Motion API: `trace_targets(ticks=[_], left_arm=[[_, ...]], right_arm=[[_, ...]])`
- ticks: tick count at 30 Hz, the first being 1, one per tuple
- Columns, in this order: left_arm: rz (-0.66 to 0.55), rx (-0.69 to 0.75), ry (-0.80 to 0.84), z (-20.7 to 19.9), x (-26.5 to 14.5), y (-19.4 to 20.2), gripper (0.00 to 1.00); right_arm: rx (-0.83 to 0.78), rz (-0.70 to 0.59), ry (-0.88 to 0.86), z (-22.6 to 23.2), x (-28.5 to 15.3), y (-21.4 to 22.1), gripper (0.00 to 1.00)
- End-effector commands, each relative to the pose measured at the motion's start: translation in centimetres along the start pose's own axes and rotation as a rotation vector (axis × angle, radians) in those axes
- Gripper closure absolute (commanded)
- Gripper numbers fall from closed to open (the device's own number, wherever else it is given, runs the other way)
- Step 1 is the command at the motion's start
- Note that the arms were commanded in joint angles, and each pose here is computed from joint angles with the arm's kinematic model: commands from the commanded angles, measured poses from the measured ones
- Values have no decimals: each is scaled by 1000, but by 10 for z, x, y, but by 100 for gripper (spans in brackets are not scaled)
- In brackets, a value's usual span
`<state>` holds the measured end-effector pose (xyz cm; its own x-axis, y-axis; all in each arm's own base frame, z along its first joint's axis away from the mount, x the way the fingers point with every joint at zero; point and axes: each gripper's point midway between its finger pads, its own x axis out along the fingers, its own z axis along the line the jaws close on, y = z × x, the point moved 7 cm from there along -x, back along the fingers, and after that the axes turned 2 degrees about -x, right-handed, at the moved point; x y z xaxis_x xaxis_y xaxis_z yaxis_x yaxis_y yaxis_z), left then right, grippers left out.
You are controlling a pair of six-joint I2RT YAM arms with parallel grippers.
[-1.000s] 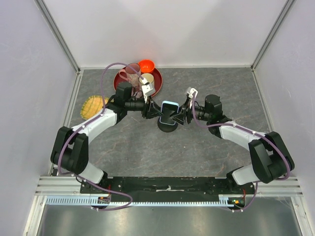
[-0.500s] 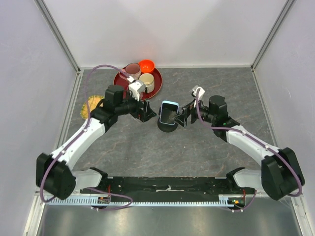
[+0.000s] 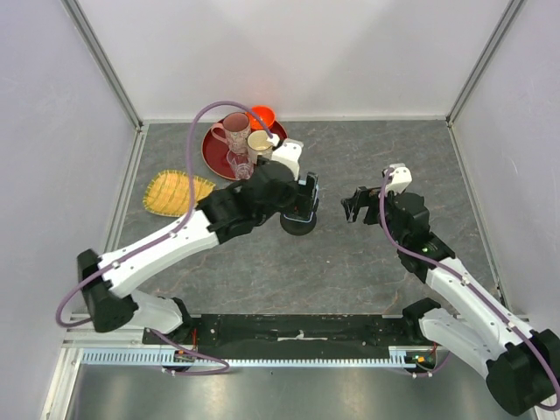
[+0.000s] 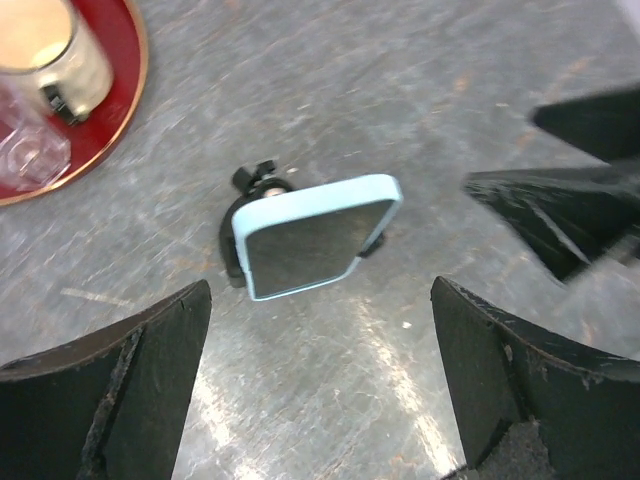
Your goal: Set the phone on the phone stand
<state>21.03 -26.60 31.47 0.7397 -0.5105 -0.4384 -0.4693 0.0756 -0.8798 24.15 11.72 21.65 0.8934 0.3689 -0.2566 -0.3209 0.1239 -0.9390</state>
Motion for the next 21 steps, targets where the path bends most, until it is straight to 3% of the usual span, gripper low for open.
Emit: trace_targets(ticks=[1, 15, 21], left_arm=[[-24, -62, -340, 11, 16, 2, 3], [-53, -38, -178, -24, 42, 3, 1], [-70, -41, -230, -24, 52, -2, 1]], right_arm=[[25, -71, 89, -9, -8, -7, 2], [13, -97, 46, -6, -12, -6, 2], [11, -97, 45, -7, -13, -5, 2]])
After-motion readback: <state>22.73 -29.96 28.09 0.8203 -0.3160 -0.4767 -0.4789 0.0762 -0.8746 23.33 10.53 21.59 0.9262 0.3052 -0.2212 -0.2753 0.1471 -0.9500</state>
